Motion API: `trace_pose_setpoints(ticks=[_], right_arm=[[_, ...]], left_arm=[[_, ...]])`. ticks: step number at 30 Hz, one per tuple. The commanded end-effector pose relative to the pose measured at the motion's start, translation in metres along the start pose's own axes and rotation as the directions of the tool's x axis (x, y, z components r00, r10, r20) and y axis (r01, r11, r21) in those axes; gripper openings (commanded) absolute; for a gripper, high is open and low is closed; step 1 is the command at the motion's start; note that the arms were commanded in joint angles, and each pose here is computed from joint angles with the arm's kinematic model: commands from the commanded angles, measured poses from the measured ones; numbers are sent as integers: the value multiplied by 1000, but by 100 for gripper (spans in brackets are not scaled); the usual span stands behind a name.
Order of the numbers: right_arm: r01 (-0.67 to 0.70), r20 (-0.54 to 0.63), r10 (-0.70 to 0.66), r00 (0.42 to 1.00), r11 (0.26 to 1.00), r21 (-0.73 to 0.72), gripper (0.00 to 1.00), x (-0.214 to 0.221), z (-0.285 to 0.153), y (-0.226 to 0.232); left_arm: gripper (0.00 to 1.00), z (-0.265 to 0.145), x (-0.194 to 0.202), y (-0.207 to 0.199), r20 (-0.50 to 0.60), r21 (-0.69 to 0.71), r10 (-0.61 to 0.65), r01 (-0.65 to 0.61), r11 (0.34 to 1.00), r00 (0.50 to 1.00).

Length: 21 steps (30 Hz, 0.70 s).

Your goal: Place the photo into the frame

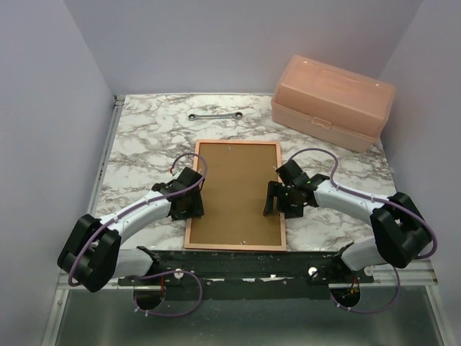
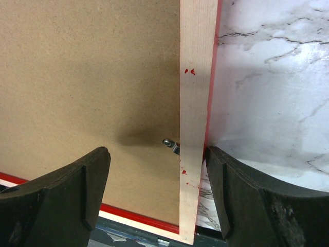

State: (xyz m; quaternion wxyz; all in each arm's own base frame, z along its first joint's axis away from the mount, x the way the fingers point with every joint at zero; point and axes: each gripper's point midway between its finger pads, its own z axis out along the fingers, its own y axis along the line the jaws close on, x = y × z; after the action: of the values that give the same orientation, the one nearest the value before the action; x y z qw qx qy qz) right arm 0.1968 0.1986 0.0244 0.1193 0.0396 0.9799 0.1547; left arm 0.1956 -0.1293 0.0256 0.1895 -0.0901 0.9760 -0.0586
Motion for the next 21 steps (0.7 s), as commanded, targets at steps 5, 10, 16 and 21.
trace_pose_setpoints(ticks=[5,10,16,21], right_arm=[[8,-50,-6,999,1000,29,82,15,21,-14],[8,-47,-6,999,1000,27,82,14,21,-13],[4,-44,-3,999,1000,13,82,10,19,-9],[-1,-46,1,999,1000,4,82,8,19,-8]], left_arm=[[50,9,14,7,-75,-102,62,-70,992,995],[35,8,20,1,-96,-77,99,-107,991,990],[16,8,22,-2,-114,-59,112,-119,991,987],[3,8,22,-2,-113,-62,114,-121,991,987]])
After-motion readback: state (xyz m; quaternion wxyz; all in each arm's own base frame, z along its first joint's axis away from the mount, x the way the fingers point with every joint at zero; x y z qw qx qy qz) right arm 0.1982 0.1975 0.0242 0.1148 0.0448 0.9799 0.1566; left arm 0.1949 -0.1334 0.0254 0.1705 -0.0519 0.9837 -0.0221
